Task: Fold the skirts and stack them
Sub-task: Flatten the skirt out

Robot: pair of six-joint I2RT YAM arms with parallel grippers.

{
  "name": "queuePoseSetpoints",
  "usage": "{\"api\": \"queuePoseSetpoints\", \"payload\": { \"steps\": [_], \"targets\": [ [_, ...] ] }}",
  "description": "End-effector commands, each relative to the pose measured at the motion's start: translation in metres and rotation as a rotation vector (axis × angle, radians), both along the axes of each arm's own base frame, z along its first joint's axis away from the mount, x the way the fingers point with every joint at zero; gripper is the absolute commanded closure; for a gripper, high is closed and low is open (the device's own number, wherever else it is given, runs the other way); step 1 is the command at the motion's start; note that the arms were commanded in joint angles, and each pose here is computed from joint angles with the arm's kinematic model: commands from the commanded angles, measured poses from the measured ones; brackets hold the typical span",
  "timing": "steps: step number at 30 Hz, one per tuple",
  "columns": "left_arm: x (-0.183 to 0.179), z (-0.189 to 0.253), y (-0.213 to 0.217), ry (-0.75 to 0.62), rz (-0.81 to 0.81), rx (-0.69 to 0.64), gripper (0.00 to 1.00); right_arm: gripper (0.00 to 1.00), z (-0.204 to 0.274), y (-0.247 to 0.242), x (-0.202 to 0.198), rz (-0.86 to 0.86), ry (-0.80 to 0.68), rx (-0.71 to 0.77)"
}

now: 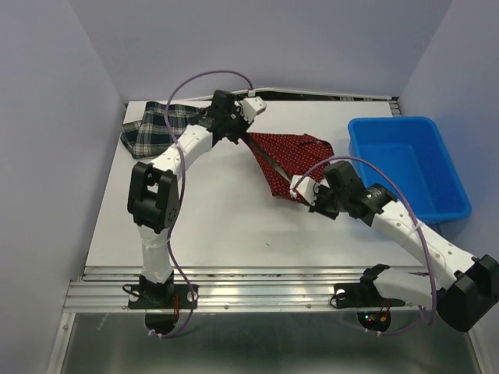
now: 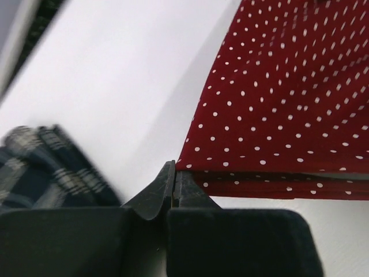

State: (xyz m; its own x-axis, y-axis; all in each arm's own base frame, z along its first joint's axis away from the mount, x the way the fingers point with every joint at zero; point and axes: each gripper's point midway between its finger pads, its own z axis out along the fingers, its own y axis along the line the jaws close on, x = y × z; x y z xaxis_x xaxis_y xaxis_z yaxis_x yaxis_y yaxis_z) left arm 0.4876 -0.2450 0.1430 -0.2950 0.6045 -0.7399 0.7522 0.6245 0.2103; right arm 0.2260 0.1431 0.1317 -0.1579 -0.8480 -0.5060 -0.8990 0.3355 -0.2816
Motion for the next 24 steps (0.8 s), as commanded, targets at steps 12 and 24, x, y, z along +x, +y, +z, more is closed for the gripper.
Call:
{"api": "queuePoseSetpoints", "payload": {
  "steps": [12,24],
  "targets": [
    [-0.114,0.069,0.101,0.036,0.021,0.138,1.00,0.99,0.063,-0.013,0.090,0.117,-0.215,-0.152],
    [-0.199,-0.049,0.105,0.355,-0.147,0.185,0.98,0.75,-0.009,0.029,0.042,0.293,0.119,-0.062]
  ]
}}
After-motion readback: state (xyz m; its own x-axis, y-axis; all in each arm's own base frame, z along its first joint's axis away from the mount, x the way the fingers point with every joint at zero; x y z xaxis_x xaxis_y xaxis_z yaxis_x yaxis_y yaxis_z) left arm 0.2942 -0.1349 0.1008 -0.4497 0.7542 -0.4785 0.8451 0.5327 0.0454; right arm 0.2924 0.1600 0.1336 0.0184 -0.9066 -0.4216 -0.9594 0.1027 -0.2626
